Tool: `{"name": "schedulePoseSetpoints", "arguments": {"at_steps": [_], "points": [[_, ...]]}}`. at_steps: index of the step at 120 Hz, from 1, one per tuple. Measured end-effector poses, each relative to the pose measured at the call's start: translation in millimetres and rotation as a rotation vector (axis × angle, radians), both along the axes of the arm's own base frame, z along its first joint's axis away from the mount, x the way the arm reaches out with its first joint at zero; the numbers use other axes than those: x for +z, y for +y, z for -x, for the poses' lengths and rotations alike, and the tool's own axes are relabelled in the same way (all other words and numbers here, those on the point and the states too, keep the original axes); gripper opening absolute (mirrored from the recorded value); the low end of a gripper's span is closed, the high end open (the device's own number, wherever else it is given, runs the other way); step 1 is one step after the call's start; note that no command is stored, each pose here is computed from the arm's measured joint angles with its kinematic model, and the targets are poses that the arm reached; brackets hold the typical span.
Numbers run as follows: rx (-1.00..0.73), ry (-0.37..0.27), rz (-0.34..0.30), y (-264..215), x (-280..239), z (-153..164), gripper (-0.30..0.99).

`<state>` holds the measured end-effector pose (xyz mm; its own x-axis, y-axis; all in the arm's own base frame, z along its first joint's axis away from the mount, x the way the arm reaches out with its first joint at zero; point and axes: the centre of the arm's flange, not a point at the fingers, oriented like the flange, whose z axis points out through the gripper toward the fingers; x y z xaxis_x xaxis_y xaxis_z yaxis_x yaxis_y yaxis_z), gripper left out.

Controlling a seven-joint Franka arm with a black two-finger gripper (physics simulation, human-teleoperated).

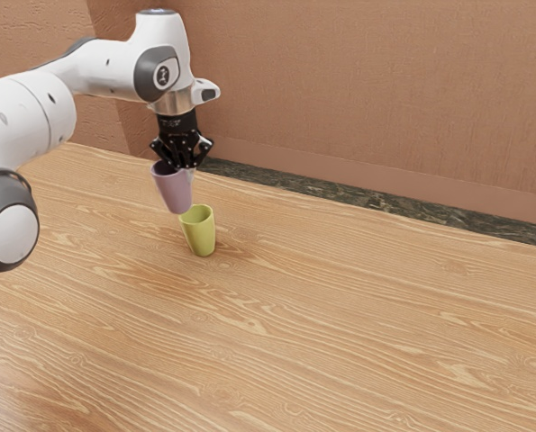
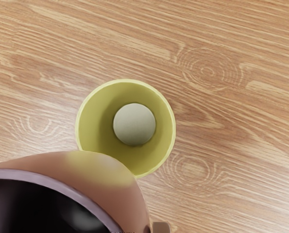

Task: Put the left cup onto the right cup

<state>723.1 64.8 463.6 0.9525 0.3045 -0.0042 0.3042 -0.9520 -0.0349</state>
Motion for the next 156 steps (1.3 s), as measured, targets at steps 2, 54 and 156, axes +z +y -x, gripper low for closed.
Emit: {"name": "schedulePoseSetpoints", "arguments": {"at_steps": [2, 54, 156], "points": [[0.002, -0.001, 0.000, 0.6, -1.0, -1.2, -0.09], [0.020, -0.035, 0.014, -2.2, -16.4, -20.7, -0.09], [0.047, -0.060, 0.023, 2.1, -37.9, -30.6, -0.09]]}}
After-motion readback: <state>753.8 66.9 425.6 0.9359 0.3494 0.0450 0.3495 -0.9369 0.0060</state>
